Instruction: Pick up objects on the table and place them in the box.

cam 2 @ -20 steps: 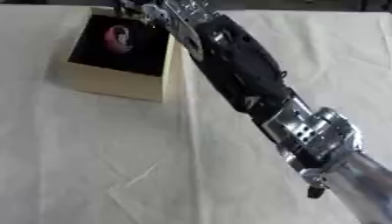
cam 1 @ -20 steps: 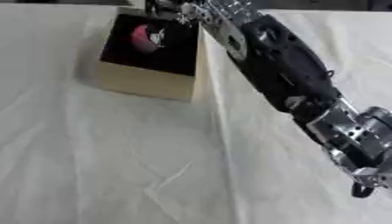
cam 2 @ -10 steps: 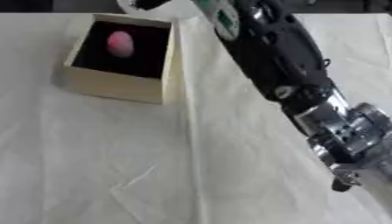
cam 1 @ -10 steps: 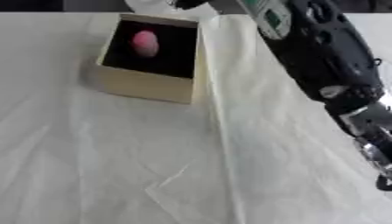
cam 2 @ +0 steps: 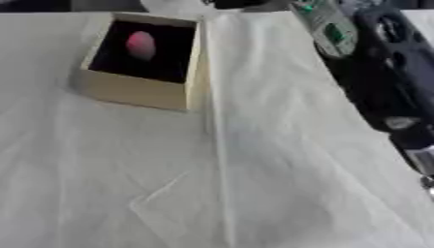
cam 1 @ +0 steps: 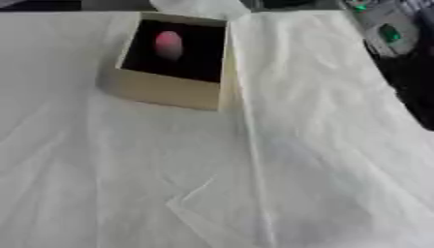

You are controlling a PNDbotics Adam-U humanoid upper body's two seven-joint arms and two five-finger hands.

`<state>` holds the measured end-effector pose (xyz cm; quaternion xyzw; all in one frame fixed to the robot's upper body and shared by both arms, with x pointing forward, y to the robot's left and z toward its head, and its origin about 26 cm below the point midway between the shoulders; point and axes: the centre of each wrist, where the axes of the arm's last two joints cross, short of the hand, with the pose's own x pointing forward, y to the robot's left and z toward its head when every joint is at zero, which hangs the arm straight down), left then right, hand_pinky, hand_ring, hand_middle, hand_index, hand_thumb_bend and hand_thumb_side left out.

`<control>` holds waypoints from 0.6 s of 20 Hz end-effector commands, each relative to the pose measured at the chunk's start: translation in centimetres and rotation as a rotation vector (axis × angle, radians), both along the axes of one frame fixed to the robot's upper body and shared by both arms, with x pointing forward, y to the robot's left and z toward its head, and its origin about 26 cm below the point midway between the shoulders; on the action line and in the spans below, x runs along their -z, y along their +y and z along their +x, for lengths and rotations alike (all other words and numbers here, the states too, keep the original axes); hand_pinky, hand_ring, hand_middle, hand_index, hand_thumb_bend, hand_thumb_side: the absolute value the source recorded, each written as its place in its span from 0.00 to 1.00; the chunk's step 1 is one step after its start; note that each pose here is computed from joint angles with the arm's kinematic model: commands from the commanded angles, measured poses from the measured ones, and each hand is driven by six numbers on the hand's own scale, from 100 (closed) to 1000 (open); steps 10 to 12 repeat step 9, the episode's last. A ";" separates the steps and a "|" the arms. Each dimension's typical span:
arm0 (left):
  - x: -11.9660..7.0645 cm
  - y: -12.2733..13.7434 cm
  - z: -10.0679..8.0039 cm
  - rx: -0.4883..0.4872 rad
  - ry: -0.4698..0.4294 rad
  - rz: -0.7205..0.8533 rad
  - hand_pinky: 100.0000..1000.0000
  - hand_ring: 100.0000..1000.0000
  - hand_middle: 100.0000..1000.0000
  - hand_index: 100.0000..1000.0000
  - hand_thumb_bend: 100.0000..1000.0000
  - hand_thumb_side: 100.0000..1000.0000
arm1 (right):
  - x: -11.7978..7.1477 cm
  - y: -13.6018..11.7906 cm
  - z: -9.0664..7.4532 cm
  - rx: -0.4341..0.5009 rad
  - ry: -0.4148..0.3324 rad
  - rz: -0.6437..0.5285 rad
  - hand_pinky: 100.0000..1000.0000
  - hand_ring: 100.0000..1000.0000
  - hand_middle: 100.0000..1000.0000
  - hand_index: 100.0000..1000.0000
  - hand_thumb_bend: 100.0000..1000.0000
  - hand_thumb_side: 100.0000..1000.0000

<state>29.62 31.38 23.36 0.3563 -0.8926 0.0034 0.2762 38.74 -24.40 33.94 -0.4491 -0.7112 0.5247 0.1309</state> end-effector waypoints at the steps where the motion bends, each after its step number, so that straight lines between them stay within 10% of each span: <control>1: -0.9 0.4 -0.4 -0.020 -0.044 0.016 0.67 0.71 0.64 0.82 0.57 0.84 | -1.6 -1.3 -2.0 -0.016 -0.080 0.061 0.79 0.74 0.64 0.80 0.00 0.99; 12: -0.6 0.7 -0.5 -0.041 -0.058 0.009 0.67 0.71 0.64 0.82 0.57 0.84 | 0.6 -2.2 -4.9 -0.050 -0.088 0.215 0.79 0.73 0.63 0.79 0.00 1.00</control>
